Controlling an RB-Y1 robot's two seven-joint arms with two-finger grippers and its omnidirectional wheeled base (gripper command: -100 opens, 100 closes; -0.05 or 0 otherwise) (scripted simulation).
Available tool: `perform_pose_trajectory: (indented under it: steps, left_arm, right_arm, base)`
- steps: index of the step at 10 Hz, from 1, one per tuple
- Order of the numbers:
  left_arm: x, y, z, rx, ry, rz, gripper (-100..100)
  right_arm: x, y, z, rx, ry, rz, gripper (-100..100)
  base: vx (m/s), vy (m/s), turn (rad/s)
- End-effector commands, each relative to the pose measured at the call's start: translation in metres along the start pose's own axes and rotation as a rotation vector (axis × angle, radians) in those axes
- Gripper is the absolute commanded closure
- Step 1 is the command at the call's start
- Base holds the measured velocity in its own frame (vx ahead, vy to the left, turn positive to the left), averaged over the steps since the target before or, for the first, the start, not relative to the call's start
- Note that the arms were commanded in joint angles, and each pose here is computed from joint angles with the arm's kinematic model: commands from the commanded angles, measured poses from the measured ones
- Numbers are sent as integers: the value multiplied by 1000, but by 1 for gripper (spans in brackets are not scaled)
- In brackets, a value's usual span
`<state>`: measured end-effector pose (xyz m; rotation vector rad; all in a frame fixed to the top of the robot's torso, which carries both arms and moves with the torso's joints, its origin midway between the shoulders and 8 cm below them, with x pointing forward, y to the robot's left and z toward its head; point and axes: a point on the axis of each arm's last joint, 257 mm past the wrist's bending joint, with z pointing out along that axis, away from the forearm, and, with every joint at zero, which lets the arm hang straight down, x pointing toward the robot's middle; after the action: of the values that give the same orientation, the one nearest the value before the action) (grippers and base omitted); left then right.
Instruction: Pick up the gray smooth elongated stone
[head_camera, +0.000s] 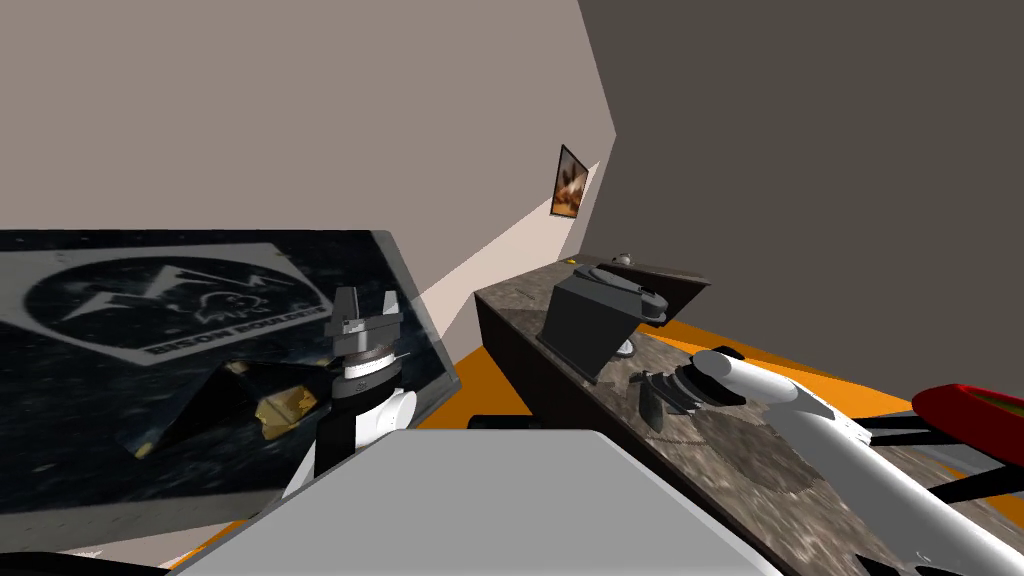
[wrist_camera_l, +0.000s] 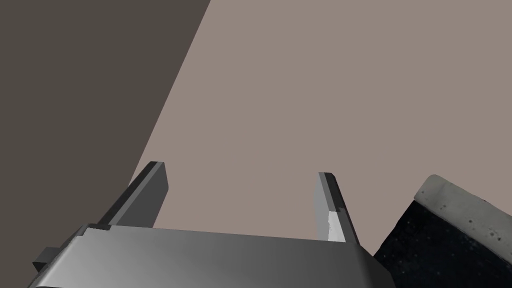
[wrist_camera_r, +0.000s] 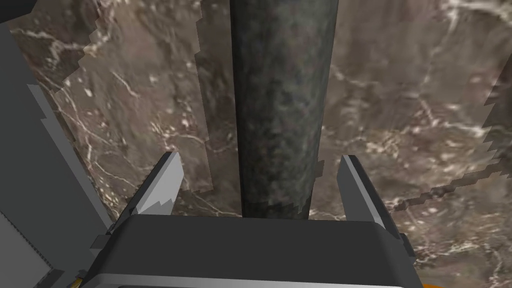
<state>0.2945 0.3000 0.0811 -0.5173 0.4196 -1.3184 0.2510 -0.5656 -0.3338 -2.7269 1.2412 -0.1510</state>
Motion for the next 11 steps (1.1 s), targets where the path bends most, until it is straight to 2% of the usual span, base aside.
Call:
perform_pose_trajectory:
  steps: [1, 5, 6, 7, 11]
  left_arm:
    - [0, 0, 0, 0, 0, 0, 0]
    - [0, 0, 0, 0, 0, 0, 0]
    - [0, 0, 0, 0, 0, 0, 0]
    - [0, 0, 0, 0, 0, 0, 0]
    - [0, 0, 0, 0, 0, 0, 0]
  right_arm:
    - [-1, 11, 3, 1, 6, 13, -100]
    - [-5, 40, 5, -2, 15, 51, -100]
    - [-5, 35, 5, -3, 10, 45, -100]
    - [-4, 35, 5, -1, 13, 46, 100]
    - [-5, 35, 5, -2, 12, 46, 100]
  base:
    - [13, 20, 85]
    - [17, 19, 84]
    - [8, 6, 13]
    - [0, -1, -16]
    - [0, 0, 0]
